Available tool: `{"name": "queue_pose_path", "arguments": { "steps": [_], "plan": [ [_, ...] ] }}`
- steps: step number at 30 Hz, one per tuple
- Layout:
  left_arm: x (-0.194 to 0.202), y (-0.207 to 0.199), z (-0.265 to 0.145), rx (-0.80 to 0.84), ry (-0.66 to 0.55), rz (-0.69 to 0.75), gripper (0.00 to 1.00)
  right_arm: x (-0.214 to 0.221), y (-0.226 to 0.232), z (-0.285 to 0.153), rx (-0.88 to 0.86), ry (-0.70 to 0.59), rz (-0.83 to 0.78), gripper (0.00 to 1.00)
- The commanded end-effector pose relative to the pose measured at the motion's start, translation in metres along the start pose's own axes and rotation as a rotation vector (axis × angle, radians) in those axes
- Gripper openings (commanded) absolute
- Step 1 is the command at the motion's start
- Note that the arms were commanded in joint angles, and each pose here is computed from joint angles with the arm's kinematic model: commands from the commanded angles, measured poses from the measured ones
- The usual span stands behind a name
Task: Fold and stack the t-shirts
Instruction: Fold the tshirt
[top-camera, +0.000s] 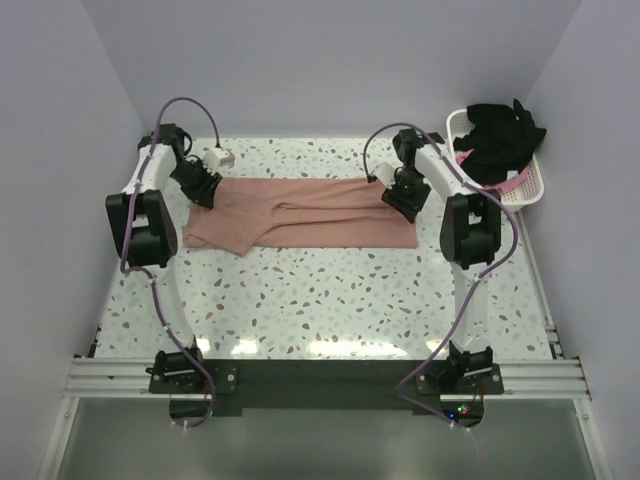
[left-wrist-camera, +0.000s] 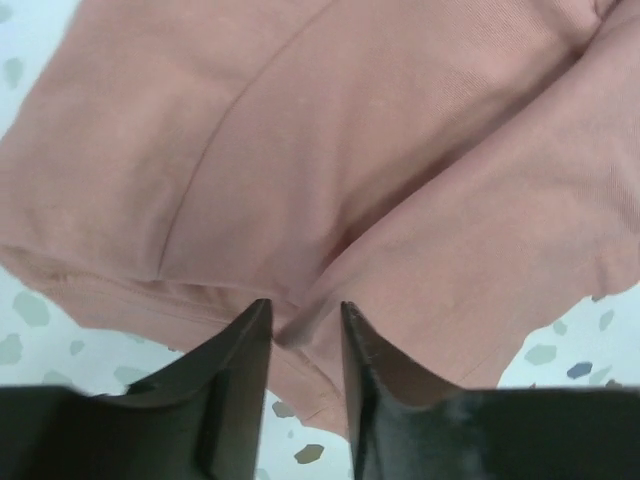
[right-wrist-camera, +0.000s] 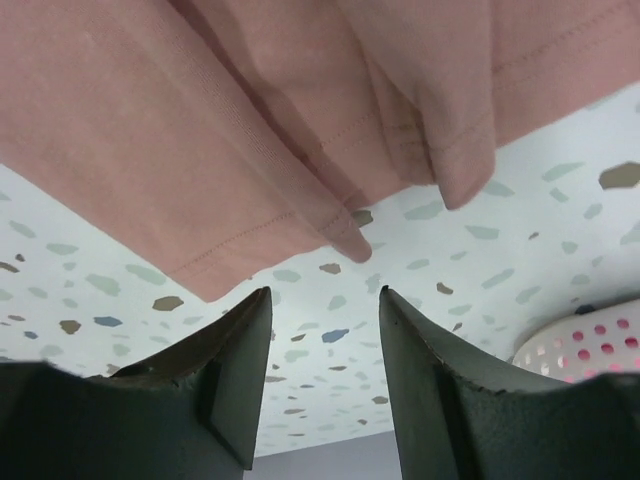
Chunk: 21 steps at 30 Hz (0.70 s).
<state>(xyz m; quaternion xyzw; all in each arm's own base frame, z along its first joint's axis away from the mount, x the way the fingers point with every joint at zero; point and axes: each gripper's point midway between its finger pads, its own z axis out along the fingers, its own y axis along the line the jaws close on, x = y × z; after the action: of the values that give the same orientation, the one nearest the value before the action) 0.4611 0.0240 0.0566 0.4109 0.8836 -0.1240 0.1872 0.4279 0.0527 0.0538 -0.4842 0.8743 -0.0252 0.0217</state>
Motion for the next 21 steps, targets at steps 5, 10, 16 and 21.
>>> {"name": "queue_pose_path", "arguments": {
  "steps": [5, 10, 16, 21],
  "plan": [
    [-0.015, -0.040, -0.074, -0.067, -0.219, -0.196, 0.44, -0.008, 0.034, -0.049, -0.089, -0.089, 0.182, 0.47],
    [-0.002, -0.089, -0.056, -0.029, -0.198, -0.260, 0.52, -0.005, 0.059, -0.025, -0.150, -0.056, 0.213, 0.40],
    [0.009, -0.141, -0.016, -0.106, -0.122, -0.213, 0.52, -0.009, 0.065, -0.009, -0.177, -0.052, 0.257, 0.38],
    [-0.015, -0.146, 0.000, -0.166, -0.125, -0.176, 0.49, -0.011, 0.067, -0.001, -0.186, -0.049, 0.273, 0.38]
  ]
}}
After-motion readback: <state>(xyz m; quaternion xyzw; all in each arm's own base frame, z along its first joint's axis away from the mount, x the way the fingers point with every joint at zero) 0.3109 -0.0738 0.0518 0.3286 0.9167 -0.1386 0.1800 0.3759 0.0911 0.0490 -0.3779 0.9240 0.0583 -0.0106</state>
